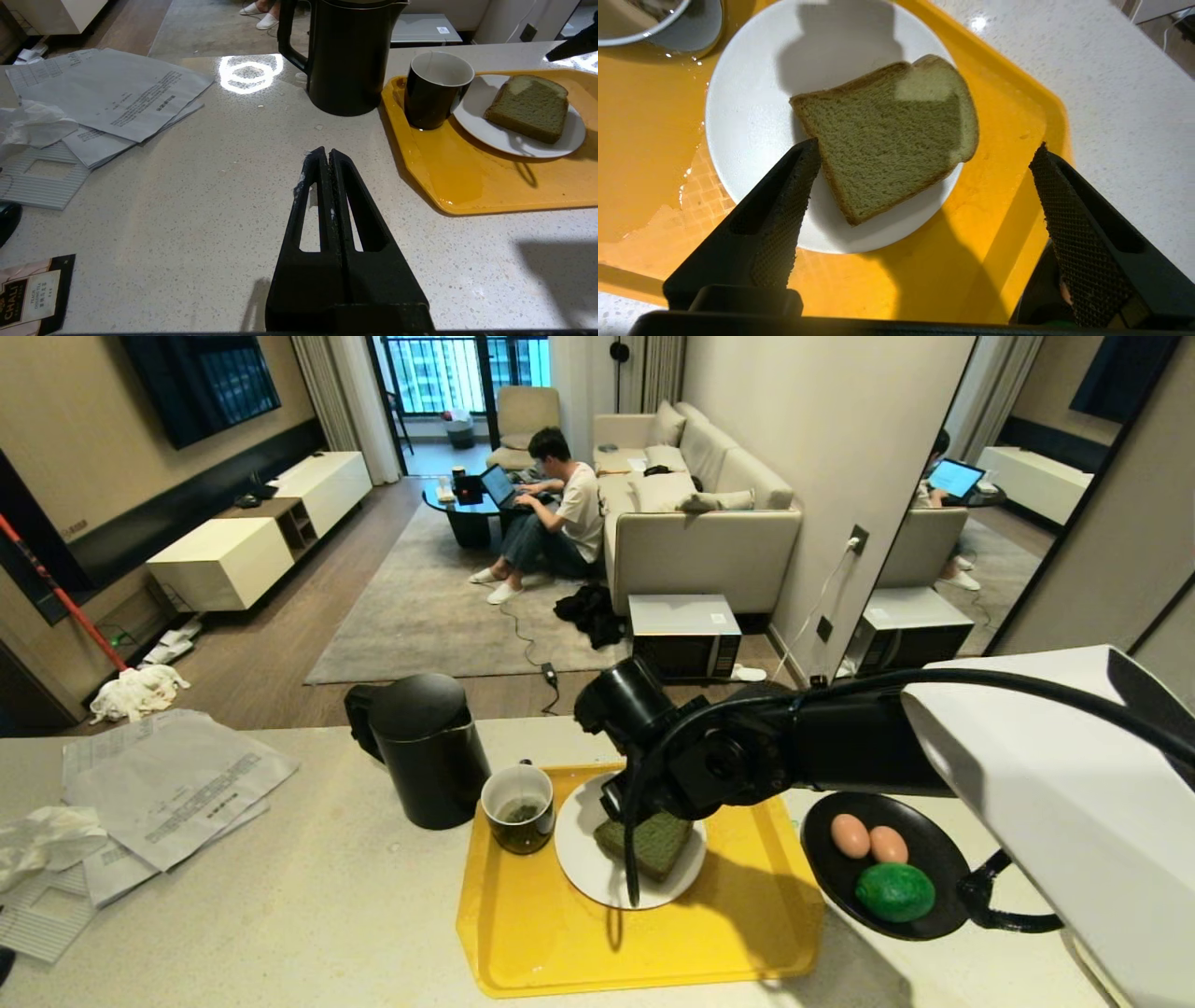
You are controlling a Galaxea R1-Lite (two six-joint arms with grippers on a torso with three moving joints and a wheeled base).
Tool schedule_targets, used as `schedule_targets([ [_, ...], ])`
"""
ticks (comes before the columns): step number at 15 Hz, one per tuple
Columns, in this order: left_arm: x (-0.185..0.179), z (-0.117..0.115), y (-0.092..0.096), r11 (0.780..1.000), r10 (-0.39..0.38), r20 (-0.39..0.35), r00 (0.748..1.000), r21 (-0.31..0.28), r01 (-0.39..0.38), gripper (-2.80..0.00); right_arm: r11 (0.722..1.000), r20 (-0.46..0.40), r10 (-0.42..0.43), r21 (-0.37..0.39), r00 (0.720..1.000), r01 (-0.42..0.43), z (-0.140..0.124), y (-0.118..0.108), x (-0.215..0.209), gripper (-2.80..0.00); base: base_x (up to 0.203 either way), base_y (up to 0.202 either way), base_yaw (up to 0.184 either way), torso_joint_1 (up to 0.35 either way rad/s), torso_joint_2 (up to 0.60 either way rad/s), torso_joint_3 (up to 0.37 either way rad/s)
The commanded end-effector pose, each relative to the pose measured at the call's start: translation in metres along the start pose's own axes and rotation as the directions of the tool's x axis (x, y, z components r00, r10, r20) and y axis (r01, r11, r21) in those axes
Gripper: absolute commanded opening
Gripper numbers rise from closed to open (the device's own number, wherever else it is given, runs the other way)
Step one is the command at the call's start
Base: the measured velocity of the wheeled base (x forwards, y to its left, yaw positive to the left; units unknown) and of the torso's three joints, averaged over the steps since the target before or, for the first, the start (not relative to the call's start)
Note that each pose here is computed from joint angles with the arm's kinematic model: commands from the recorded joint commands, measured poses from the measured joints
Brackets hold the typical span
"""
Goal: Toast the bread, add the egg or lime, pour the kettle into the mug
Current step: Put the baked bread on a plate, then pick up the egg
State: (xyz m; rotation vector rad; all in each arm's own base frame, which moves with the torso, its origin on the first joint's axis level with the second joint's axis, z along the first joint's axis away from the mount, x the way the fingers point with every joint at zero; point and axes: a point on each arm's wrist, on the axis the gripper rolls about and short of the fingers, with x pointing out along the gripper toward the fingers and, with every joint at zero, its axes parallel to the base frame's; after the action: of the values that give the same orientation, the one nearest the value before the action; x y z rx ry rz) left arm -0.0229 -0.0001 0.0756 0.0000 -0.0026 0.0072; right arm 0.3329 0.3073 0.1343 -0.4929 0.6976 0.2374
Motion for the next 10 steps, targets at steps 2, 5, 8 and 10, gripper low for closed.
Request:
schedule_targets([
  [2,0.0,0.0,0.0,1.0,0.001,0.001,1.0,0.0,-0.001,-2.8,1.0,0.029,-0.003,0.017,1.0,0.003,0.006,-0.021,-0.037,-2.8,0.0,0.0,0.0,0.0,0.0,0.0],
  [5,0.0,0.0,0.0,1.0,0.001,0.001,1.0,-0.001,-0.001,-2.8,1.0,0.014,-0.012,0.024,1.0,0.012,0.002,-0.047,-0.072,-2.8,0.0,0.0,0.0,0.0,0.0,0.0],
  [8,0.0,0.0,0.0,1.0,0.001,0.001,1.0,0.0,-0.001,-2.8,0.999,0.022,-0.03,0.034,0.999,0.029,-0.007,-0.075,-0.103,-2.8,0.0,0.0,0.0,0.0,0.0,0.0],
  [10,0.0,0.0,0.0,1.0,0.001,0.001,1.0,-0.002,-0.001,-2.8,0.998,0.034,-0.039,0.047,0.999,0.038,-0.017,-0.091,-0.125,-2.8,0.0,0.0,0.0,0.0,0.0,0.0],
])
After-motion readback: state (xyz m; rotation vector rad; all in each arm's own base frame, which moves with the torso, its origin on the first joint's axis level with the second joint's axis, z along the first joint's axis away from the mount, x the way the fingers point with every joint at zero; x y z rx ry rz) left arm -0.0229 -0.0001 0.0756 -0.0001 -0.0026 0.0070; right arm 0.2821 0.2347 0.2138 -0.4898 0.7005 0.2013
